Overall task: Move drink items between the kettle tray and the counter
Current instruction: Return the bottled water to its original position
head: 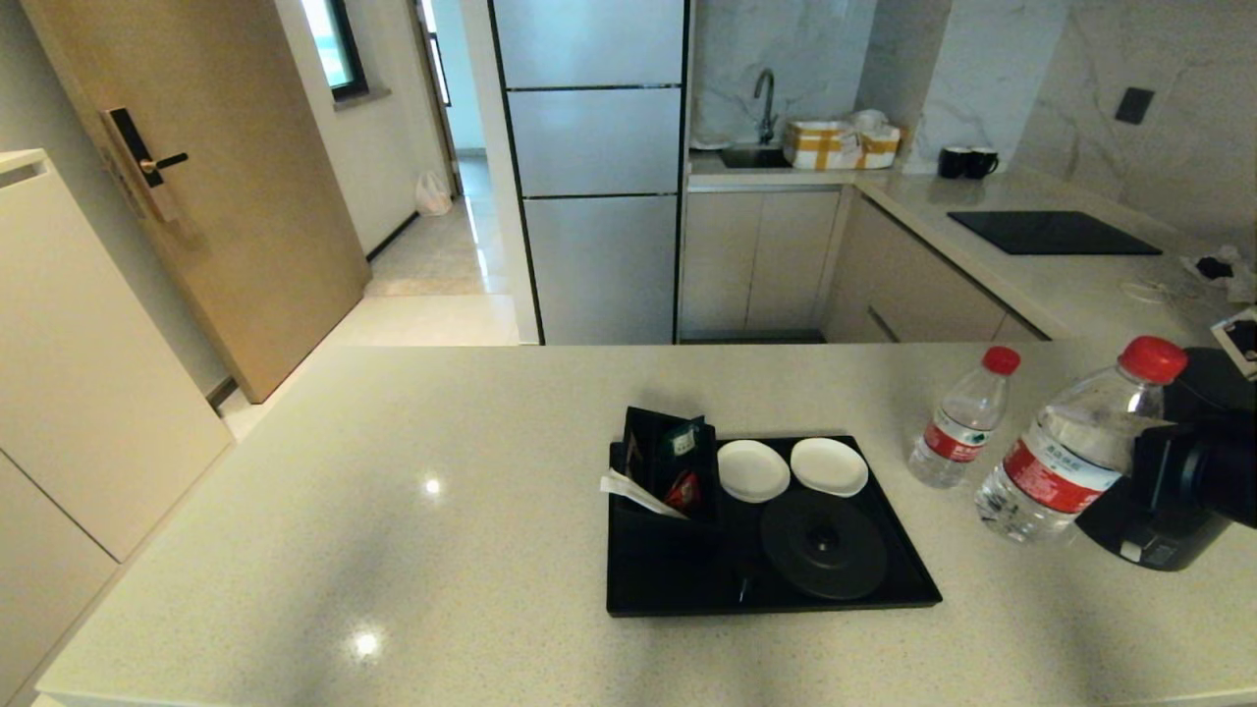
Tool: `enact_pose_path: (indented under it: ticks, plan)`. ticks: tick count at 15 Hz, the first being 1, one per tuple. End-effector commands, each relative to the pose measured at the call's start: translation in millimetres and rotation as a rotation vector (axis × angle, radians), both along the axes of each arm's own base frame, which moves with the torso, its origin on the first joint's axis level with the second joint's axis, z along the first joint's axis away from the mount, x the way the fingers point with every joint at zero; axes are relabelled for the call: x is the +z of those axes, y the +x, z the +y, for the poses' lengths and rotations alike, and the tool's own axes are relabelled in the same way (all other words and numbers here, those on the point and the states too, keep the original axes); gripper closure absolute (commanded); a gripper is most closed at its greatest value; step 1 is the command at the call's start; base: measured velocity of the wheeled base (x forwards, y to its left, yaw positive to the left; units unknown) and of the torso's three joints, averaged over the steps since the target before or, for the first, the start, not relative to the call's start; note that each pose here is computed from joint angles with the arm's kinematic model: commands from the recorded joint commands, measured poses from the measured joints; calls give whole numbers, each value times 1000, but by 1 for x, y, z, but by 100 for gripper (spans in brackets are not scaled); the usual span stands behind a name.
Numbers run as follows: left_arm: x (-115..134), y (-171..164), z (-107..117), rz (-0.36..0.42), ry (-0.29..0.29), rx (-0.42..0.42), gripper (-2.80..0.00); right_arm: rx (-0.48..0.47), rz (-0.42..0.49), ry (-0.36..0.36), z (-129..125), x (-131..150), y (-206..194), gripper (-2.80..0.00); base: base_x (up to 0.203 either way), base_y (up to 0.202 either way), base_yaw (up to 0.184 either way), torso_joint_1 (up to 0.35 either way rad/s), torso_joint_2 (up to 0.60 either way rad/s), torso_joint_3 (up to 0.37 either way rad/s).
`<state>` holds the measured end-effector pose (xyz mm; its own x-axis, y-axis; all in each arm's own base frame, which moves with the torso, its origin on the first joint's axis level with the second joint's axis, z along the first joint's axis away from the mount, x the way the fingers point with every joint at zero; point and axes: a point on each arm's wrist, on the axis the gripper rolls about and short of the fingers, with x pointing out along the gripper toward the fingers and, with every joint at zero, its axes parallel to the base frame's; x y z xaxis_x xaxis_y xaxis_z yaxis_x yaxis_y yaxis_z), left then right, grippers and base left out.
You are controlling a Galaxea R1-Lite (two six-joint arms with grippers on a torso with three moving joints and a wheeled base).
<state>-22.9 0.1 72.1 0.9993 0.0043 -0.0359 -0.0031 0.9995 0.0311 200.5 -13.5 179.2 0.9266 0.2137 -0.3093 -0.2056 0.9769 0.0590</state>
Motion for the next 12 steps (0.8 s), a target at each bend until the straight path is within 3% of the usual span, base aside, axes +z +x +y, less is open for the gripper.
enact_pose_path:
  ticks: [1, 3, 7, 12]
  plan:
    - [0, 0, 0, -1, 0, 2, 0, 18, -34, -5, 3, 14, -7, 0, 0, 0, 0, 0, 0, 0]
    - [0, 0, 0, -1, 0, 2, 0, 85, -5, -33, 21, 3, 8, 0, 0, 0, 0, 0, 0, 0]
    - [0, 0, 0, -1, 0, 2, 0, 119, -35, -65, 41, -4, 32, 0, 0, 0, 0, 0, 0, 0]
    - [0, 0, 0, -1, 0, 0, 0, 208, -31, -83, 90, -23, 69, 0, 0, 0, 0, 0, 0, 0]
